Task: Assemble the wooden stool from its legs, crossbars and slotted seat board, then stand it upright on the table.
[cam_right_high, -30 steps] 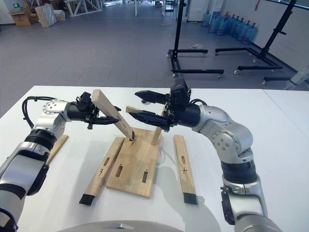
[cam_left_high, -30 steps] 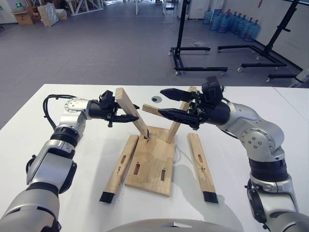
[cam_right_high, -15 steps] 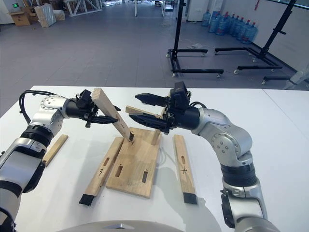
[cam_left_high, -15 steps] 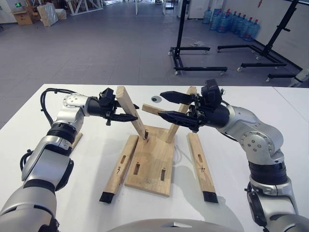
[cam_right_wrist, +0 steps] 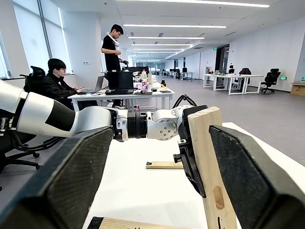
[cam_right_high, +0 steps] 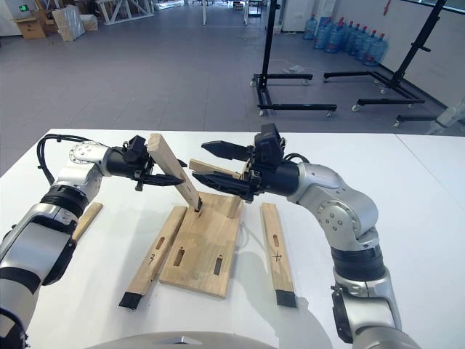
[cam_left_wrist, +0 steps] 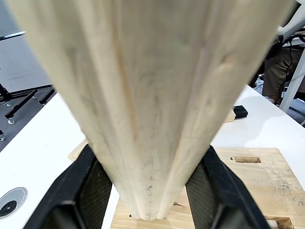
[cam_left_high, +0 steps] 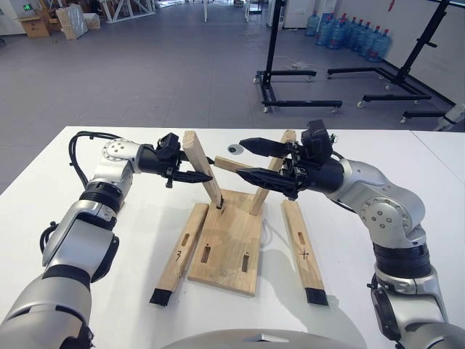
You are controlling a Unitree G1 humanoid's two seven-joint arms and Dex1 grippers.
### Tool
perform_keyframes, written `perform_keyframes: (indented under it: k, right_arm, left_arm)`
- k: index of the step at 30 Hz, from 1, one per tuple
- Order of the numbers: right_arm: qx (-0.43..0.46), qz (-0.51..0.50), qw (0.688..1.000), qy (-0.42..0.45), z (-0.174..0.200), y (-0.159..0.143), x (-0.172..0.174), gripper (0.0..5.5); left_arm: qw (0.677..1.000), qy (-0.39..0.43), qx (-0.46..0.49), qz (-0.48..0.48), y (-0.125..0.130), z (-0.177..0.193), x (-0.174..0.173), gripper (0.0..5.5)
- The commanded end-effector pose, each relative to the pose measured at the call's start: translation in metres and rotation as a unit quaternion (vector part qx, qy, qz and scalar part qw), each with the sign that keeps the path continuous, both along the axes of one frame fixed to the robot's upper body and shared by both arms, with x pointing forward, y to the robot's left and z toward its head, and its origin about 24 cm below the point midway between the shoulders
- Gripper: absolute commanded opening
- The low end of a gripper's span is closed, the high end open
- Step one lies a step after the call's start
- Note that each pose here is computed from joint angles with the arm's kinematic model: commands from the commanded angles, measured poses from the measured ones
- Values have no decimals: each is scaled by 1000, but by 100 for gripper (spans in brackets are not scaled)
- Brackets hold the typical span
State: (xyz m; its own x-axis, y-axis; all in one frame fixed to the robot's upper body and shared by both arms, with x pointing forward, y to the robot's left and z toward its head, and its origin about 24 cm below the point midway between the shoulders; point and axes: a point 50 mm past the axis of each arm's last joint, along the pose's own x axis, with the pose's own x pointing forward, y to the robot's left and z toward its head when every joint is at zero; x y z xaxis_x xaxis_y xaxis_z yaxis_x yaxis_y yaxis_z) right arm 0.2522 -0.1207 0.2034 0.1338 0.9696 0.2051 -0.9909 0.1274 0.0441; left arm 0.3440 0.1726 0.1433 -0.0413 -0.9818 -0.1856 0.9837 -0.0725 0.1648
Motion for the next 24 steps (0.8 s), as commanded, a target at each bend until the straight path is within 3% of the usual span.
perform_keyframes:
  k: [1, 6, 11, 16, 24]
  right_arm:
    - [-5, 2, 1000, -2, 3, -1, 0, 370]
    - [-3, -7, 1000, -6, 4, -2, 1, 370]
    - [3, -95, 993, -68, 26, -19, 21, 370]
    - [-65, -161, 974, -144, 35, -33, 39, 370]
    - [-202, -173, 954, -136, -4, -48, 55, 370]
  left_arm:
    - [999, 31, 27, -10, 3, -9, -6, 203]
    - [997, 61, 46, -16, 3, -15, -9, 203]
    - [997, 62, 42, -12, 4, -16, -8, 203]
    - [998, 59, 32, -8, 5, -17, -8, 203]
    - [998, 59, 20, -1, 5, -21, -9, 203]
